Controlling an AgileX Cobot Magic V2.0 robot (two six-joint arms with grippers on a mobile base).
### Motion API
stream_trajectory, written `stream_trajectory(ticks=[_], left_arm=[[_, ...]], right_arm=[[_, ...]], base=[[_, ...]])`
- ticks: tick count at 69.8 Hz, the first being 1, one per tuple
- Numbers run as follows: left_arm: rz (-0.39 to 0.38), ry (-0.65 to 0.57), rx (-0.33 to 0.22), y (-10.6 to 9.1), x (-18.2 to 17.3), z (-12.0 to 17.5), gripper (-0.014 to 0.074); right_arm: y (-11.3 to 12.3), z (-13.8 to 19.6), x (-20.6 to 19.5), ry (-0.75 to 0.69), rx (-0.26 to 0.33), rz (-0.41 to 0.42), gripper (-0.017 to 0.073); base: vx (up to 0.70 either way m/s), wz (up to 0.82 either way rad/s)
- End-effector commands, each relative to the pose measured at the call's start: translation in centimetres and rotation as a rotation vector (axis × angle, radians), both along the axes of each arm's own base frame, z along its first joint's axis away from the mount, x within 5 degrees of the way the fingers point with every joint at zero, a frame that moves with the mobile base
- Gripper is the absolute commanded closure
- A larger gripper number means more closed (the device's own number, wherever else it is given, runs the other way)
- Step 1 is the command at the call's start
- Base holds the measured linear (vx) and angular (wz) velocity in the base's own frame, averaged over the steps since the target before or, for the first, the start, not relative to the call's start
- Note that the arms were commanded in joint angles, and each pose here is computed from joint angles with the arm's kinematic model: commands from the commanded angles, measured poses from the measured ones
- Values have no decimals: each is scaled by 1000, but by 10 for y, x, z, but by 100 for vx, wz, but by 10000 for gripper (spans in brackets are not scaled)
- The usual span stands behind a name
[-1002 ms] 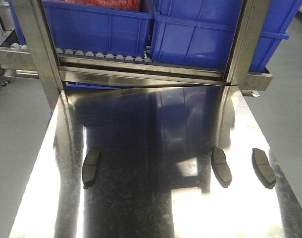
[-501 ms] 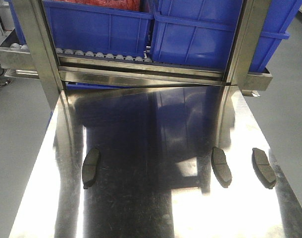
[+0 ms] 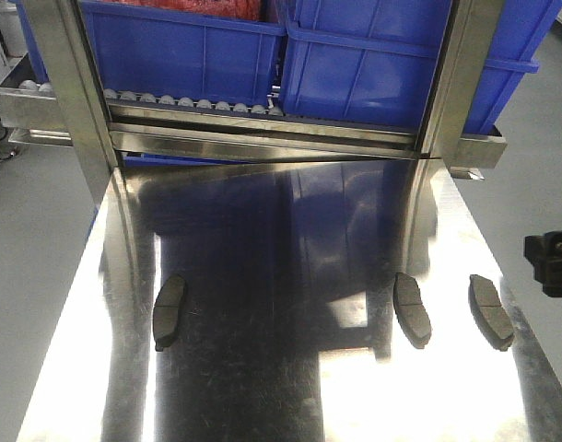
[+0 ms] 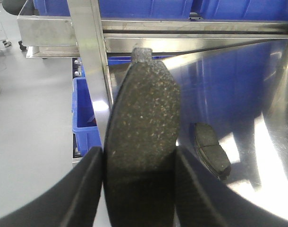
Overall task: Move and align brake pads A on conveyor
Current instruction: 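Lower the right gripper onto the outermost brake pad nearest it and close, then lift the gripped brake pad with the right gripper off the table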
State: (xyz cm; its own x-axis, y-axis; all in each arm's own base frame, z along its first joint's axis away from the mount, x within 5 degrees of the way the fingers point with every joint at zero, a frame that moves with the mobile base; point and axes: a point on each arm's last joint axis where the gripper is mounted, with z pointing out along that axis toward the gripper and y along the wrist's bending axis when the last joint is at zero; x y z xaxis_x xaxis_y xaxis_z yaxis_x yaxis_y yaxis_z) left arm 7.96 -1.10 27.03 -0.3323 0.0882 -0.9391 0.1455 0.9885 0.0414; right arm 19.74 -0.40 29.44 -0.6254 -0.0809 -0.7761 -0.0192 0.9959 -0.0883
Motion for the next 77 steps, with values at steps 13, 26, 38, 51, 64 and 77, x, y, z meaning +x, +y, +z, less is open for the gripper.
stream_trajectory(ticks=[13, 26, 38, 51, 64, 77], left_arm=[[17, -118, -33, 1, 2, 18, 489], [17, -118, -33, 1, 2, 18, 489], [17, -118, -33, 1, 2, 18, 489], [17, -118, -33, 1, 2, 18, 489], [17, -118, -33, 1, 2, 18, 489], [17, -118, -33, 1, 2, 18, 489]], right_arm=[[0, -9, 62, 249, 44, -20, -119], [1, -43, 101, 397, 72, -29, -109], [1, -76, 120, 496, 71, -33, -94], [1, -102, 127, 576, 66, -29, -62], [1, -112, 129, 602, 62, -23, -19], [1, -116, 130, 613, 56, -14, 13]], base=[[0, 0], [0, 0], [0, 0], [0, 0], [0, 0], [0, 0]])
